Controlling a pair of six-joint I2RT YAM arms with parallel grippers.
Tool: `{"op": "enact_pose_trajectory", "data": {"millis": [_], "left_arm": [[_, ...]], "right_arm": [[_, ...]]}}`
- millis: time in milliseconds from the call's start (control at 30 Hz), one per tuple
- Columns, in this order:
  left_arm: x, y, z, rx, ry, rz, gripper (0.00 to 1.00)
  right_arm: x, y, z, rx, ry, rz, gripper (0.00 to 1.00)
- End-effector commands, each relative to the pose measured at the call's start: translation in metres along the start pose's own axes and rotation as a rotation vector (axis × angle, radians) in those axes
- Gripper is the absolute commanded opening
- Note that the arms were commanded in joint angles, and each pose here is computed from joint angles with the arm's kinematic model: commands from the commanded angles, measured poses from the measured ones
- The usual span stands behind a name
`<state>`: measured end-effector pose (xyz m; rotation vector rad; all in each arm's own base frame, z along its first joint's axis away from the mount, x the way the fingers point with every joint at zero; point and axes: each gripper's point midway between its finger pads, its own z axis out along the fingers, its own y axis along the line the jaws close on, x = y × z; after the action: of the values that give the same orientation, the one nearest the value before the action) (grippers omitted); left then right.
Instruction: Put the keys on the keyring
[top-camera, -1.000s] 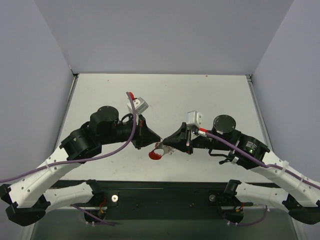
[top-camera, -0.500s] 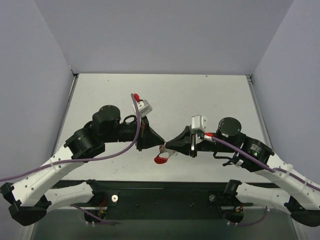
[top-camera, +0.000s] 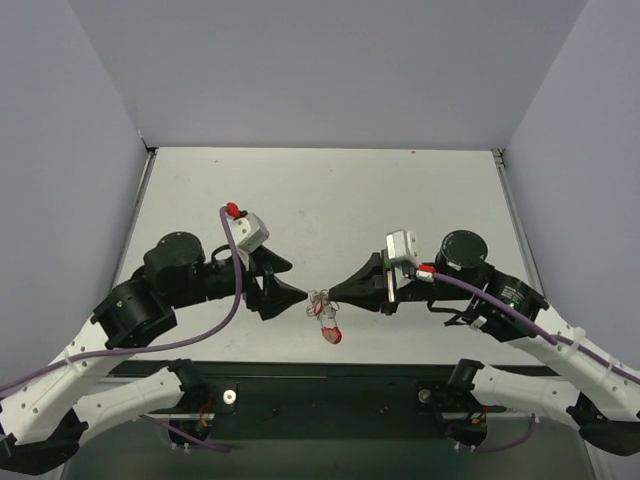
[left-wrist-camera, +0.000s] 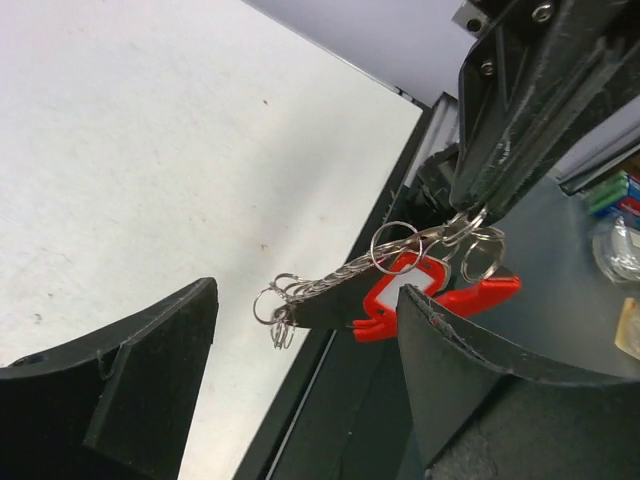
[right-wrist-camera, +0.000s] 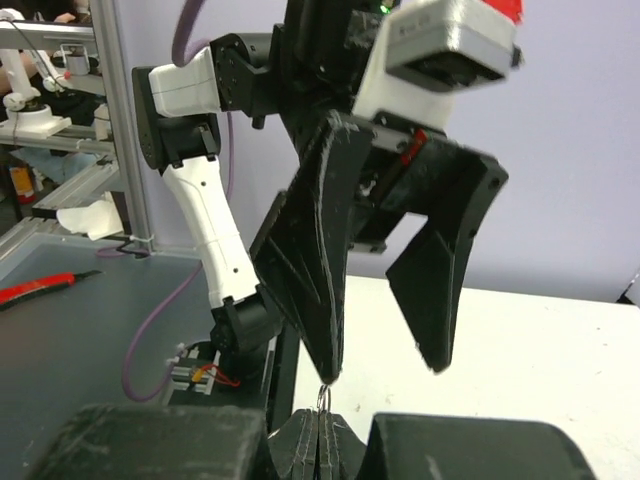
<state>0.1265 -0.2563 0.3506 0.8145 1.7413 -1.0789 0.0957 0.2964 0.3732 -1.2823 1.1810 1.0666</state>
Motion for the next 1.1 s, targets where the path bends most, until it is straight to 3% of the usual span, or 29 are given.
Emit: {"op": "enact_pose_trajectory", "data": {"millis": [0, 100, 367, 667, 1067], "left_arm": [[-0.017, 0.005, -0.015, -0.033, -0.102, 0.114, 0.81], [-0.026, -0.015, -0.023, 0.068, -0.163, 0.180, 0.82], [-0.024, -0.053, -0.012, 0.328, -0.169, 0.247, 0.75], [-0.042, -0.059, -0.001, 0.366, -0.214, 0.235, 0.67], [-0.036, -0.075, 0.003, 0.485, -0.167, 0.207, 0.54]], "right_arm": [[-0.031, 0.004, -0.005, -0.078, -0.082, -0.032, 0.00], [-0.031, 0.009, -0.008, -0.139, -0.085, -0.009, 0.00], [-0.030, 0.018, -0.009, -0.236, -0.086, 0.039, 0.00], [-0.032, 0.020, -0.005, -0.266, -0.108, 0.049, 0.00], [-0.029, 0.018, -0.003, -0.259, -0.105, 0.054, 0.00]]}}
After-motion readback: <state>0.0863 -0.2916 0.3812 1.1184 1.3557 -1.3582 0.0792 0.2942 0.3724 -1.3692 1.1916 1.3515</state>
